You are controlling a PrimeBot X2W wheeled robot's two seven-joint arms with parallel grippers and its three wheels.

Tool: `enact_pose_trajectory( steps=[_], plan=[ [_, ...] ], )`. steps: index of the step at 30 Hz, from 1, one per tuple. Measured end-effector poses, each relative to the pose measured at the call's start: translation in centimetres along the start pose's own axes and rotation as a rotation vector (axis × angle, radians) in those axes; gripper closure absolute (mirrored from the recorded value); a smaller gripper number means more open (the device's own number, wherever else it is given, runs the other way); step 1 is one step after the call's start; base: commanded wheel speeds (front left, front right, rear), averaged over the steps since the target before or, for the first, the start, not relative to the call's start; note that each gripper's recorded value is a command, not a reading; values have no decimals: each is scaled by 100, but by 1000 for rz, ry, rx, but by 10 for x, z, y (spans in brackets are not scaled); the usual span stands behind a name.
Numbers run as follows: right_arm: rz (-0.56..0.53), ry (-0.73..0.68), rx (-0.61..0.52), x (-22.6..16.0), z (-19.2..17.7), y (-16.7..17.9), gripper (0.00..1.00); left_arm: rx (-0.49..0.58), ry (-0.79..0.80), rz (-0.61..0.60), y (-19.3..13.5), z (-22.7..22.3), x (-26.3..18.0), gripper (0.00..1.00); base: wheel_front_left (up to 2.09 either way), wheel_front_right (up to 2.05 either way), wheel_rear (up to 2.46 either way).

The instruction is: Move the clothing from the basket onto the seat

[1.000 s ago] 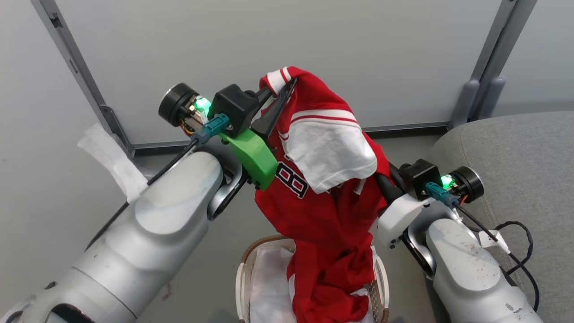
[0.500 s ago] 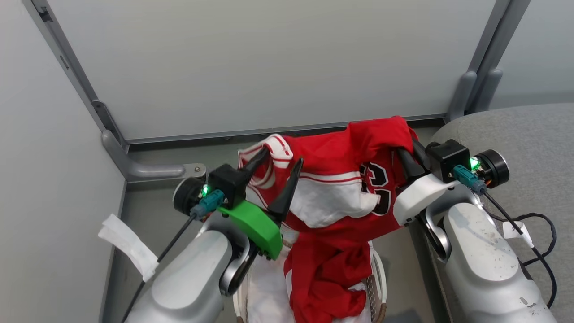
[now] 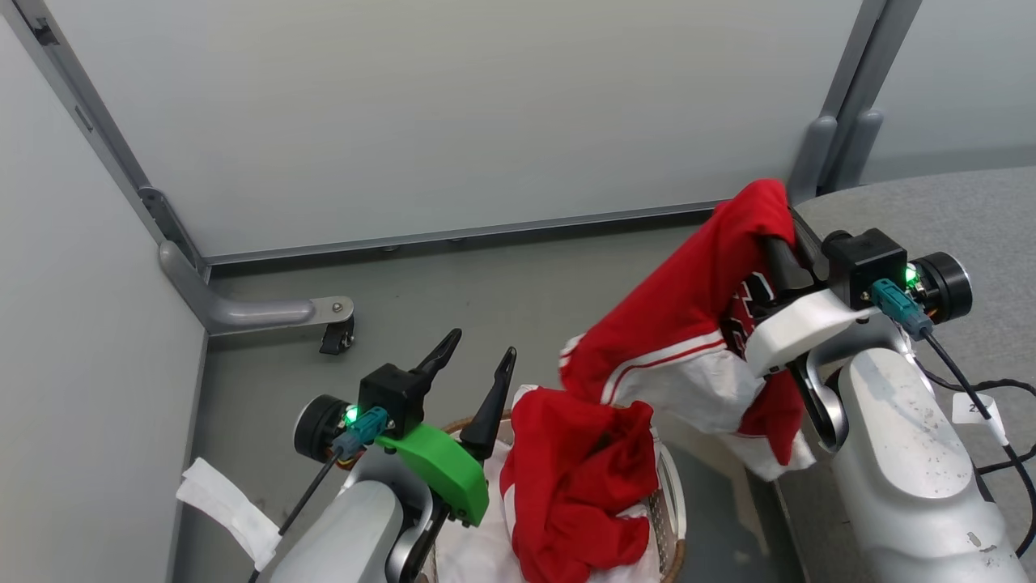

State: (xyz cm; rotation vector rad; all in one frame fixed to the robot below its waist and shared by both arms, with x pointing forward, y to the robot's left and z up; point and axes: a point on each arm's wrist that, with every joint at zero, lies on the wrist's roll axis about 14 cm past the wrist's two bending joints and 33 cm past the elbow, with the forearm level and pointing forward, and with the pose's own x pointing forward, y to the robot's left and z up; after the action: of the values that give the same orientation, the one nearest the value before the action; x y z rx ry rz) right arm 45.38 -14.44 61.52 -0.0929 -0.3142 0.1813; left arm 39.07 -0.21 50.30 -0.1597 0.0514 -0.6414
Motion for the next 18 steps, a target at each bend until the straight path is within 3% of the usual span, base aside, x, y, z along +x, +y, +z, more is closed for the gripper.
enact_pose_trajectory(
  steps=[18],
  plan=[
    [-104,11,-30,-20,0,-40,100,-11,-12,-61,-25,-6,10,0,0,0,0]
  ],
)
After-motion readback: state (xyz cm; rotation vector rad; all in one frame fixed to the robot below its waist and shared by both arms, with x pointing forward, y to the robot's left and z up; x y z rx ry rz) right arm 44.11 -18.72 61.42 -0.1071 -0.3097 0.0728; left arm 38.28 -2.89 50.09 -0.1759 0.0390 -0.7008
